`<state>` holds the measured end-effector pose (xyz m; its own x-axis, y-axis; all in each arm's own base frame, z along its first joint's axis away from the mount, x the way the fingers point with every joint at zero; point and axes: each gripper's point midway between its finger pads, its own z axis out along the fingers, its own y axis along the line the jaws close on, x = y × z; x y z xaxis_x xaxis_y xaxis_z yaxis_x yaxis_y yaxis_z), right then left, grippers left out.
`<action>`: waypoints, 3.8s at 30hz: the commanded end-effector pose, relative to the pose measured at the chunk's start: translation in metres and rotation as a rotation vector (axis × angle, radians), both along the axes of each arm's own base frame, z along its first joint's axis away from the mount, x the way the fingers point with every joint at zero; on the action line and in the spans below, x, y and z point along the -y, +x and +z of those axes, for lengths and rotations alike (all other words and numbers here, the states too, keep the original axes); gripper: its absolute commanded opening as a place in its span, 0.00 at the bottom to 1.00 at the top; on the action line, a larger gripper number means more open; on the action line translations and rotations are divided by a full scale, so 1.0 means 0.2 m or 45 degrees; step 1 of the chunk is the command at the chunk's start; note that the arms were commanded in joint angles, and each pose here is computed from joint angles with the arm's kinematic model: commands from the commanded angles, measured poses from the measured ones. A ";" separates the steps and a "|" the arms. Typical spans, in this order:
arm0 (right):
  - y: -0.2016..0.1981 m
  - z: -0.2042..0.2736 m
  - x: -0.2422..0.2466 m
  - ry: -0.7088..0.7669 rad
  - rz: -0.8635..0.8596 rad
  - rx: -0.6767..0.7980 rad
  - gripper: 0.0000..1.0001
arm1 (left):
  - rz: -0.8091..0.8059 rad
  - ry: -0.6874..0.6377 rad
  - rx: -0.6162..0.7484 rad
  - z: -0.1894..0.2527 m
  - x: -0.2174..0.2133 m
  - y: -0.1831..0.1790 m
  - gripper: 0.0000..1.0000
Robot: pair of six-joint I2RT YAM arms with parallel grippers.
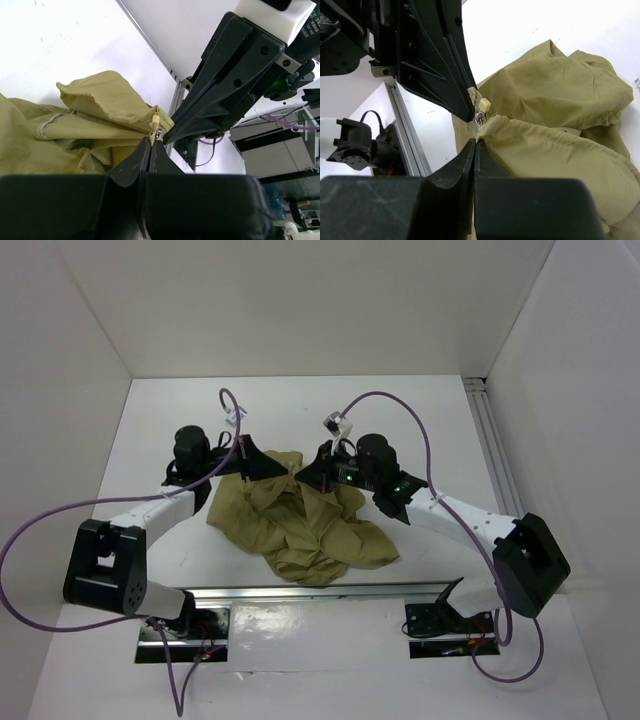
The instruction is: Zip up the jacket
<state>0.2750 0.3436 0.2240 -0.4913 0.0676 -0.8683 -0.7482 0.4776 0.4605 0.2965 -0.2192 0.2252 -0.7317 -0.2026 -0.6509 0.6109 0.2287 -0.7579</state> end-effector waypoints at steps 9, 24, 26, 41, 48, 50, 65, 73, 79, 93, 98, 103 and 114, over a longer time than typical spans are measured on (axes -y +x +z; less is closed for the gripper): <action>-0.01 0.09 -0.02 0.027 0.045 0.125 0.00 | -0.099 -0.027 0.038 0.05 0.01 0.00 0.00; -0.07 0.01 0.08 -0.061 0.097 0.211 0.00 | -0.198 -0.059 -0.113 0.09 -0.09 0.02 0.00; -0.07 0.02 0.08 -0.039 0.101 0.234 0.00 | -0.212 -0.059 -0.098 0.09 -0.09 0.01 0.00; -0.09 0.13 -0.02 0.060 0.259 0.335 0.00 | -0.247 -0.072 -0.111 0.11 -0.09 -0.01 0.00; -0.07 0.16 -0.04 0.066 0.271 0.376 0.00 | -0.269 -0.073 -0.139 0.10 -0.09 -0.03 0.00; -0.06 0.14 -0.04 0.049 0.274 0.367 0.00 | -0.270 -0.068 -0.136 0.09 -0.09 -0.03 0.00; -0.02 0.16 -0.08 0.049 0.287 0.400 0.00 | -0.293 -0.062 -0.131 0.10 -0.08 -0.06 0.00; -0.02 0.18 -0.09 0.062 0.285 0.419 0.00 | -0.305 -0.055 -0.140 0.08 -0.07 -0.07 0.00; -0.01 0.20 -0.09 0.068 0.284 0.429 0.00 | -0.305 -0.055 -0.152 0.07 -0.07 -0.06 0.00; -0.03 0.16 -0.09 0.052 0.299 0.399 0.00 | -0.305 -0.066 -0.120 0.10 -0.06 -0.05 0.00; -0.04 0.12 -0.08 0.039 0.301 0.380 0.00 | -0.305 -0.067 -0.113 0.11 -0.06 -0.05 0.00; -0.04 0.12 -0.08 0.043 0.299 0.369 0.00 | -0.305 -0.067 -0.113 0.11 -0.06 -0.05 0.00; -0.05 0.12 -0.06 0.041 0.288 0.369 0.00 | -0.279 -0.075 -0.131 0.10 -0.07 -0.03 0.00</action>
<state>0.2638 0.3555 0.2275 -0.2945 -0.0284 -0.9552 -0.9165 0.2916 0.2739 0.2880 -0.2054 0.2336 -0.8629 -0.0792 -0.4991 0.4942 0.0732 -0.8662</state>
